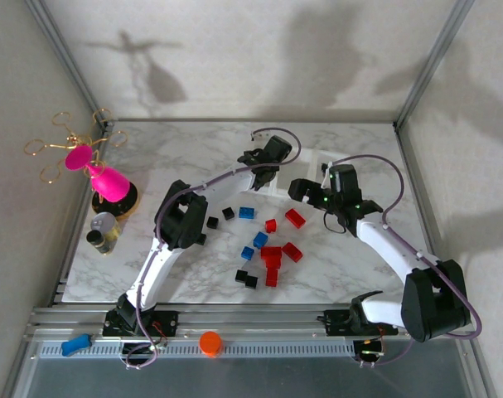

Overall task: Sort the legos into containers by color
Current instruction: Place the lego in the container.

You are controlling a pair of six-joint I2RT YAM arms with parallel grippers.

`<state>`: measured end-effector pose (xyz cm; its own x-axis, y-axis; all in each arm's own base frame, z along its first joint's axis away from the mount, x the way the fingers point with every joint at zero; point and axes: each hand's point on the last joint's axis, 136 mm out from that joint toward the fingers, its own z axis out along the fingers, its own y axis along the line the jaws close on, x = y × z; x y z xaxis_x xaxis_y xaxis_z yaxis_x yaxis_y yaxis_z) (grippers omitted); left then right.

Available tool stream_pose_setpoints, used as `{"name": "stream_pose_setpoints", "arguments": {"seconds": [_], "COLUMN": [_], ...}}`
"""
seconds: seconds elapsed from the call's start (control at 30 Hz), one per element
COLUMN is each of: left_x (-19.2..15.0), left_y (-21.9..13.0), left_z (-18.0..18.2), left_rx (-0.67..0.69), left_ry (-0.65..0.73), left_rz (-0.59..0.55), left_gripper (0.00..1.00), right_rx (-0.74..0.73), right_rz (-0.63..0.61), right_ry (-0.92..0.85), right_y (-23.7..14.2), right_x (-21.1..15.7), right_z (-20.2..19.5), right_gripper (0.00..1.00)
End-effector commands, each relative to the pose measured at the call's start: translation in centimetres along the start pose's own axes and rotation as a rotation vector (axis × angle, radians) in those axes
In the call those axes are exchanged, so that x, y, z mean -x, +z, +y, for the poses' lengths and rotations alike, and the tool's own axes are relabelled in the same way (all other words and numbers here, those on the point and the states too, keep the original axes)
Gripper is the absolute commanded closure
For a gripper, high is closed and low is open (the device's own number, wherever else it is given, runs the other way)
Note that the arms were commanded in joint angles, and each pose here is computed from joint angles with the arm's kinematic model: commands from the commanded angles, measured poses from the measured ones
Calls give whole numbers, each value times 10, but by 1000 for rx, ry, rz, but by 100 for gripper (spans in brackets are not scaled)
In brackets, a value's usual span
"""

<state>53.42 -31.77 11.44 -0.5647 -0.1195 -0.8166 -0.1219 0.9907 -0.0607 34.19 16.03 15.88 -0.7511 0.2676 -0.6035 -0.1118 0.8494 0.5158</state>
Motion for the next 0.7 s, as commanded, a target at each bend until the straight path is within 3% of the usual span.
{"name": "stream_pose_setpoints", "arguments": {"seconds": [0.0, 0.2, 0.37, 0.67], "left_x": [15, 39, 36, -35], "left_y": [-8, -40, -79, -134], "left_z": [3, 2, 13, 44], "left_rx": [3, -57, -134, -175], "left_ry": [8, -32, -81, -77], "left_rz": [-3, -3, 28, 150], "left_gripper": [36, 35, 35, 35], "right_rx": [13, 57, 41, 28], "right_rz": [-44, -35, 28, 140], "right_ry": [-34, -51, -75, -123], "right_y": [-9, -18, -17, -11], "right_x": [20, 20, 0, -52], "right_z": [10, 21, 17, 18], "right_gripper": [1, 1, 1, 1]}}
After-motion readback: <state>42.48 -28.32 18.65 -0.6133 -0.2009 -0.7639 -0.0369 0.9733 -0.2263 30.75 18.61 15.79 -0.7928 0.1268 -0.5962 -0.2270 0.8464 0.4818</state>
